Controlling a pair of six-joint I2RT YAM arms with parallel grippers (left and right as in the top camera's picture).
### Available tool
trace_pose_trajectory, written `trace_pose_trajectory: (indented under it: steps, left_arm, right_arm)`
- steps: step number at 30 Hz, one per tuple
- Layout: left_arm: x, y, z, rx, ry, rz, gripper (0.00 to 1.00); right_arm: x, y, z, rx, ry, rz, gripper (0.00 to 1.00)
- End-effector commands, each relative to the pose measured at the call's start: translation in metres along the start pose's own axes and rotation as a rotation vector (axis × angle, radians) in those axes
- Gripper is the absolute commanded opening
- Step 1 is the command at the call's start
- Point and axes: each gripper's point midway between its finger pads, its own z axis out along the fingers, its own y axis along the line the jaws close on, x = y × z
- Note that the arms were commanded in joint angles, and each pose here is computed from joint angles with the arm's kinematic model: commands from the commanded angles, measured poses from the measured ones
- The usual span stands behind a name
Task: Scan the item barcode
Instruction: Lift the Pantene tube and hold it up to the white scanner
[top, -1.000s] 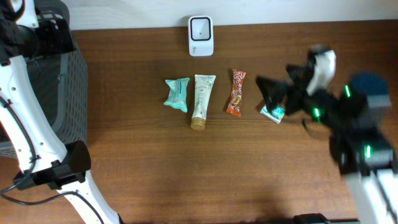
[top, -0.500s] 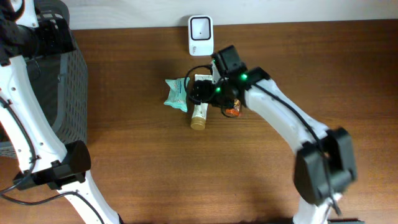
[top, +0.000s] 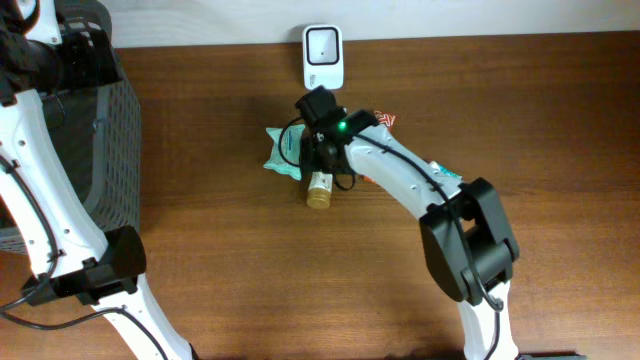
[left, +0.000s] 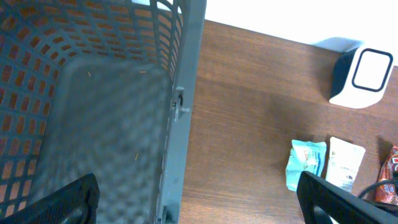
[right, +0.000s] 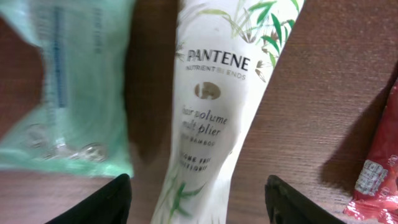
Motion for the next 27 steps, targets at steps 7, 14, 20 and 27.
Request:
trace_pose_trajectory:
  steps: [7,14,20,27]
  left_arm:
    - [-0.001,0.001,-0.014,-0.008,-0.028,-0.006,0.99]
    - [-0.001,0.001,-0.014,-0.009,-0.028,-0.006,0.99]
    - [-0.001,0.001,-0.014,-0.008,-0.028,-0.006,0.99]
    - [-0.001,0.001,-0.014,-0.008,-0.028,-0.006,0.99]
  right_arm:
    - [0.005,-0.009,0.041,0.083,0.006,0.015,0.21]
    - [-0.072,-0.005,-0.038,0.169,-0.234,-0.039,0.04]
    - [-0.166,0.007,-0.081,0.169,-0.602,-0.096,0.04]
    - [-0.204,0.008,-0.041,-0.094,-0.623,-0.066,0.04]
